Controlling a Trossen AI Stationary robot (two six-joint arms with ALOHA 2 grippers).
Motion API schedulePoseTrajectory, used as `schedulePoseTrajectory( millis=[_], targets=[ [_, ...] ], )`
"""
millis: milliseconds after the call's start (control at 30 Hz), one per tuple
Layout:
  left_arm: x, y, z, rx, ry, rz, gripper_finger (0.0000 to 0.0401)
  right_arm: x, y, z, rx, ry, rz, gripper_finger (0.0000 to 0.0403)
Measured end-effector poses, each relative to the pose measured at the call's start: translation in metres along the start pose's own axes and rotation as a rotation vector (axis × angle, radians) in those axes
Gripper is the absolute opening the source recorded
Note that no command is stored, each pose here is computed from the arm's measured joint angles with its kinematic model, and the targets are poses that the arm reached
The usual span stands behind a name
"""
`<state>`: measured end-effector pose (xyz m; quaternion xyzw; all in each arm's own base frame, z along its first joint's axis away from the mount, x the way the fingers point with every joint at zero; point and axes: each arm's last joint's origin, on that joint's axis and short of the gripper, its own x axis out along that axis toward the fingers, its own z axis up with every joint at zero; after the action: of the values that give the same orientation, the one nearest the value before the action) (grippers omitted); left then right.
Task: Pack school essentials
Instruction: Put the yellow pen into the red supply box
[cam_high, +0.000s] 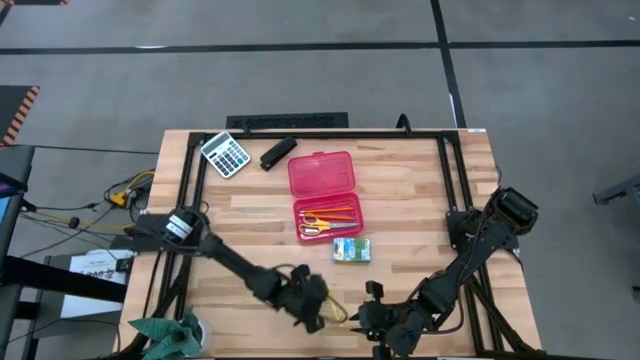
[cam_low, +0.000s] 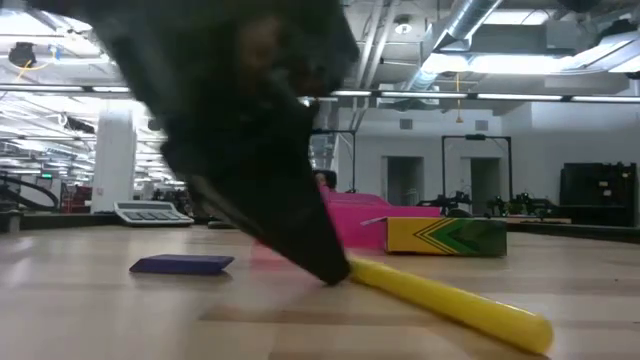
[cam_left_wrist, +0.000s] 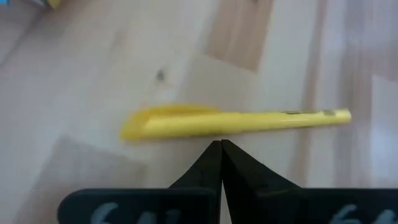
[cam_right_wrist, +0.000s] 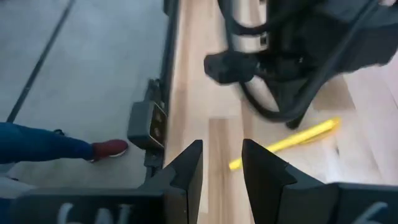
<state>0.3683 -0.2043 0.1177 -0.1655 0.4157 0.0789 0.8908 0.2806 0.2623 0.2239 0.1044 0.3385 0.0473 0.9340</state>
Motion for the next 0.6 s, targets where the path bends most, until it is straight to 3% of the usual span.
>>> schedulePoseTrajectory(
  millis=[133, 300, 467, 600],
  targets=[
    [-0.005, 0.009, 0.016, -0.018, 0.021, -0.031, 0.0000, 0.002, -0.012, -0.011, 0.115, -0.012, -0.152, 0.0119],
    [-0.058, 0.005, 0.048, -0.002, -0.041, -0.122, 0.0000, 0.008, -0.027, -0.031, 0.316, -0.080, -0.251, 0.0141],
    [-0.117, 0.015, 0.064, 0.049, -0.074, -0.071, 0.0000, 0.030, -0.033, -0.037, 0.437, -0.118, -0.272, 0.0182],
    [-0.143, 0.026, 0.063, 0.147, -0.036, 0.005, 0.0000, 0.066, -0.036, -0.038, 0.431, -0.111, -0.294, 0.0191]
  ],
)
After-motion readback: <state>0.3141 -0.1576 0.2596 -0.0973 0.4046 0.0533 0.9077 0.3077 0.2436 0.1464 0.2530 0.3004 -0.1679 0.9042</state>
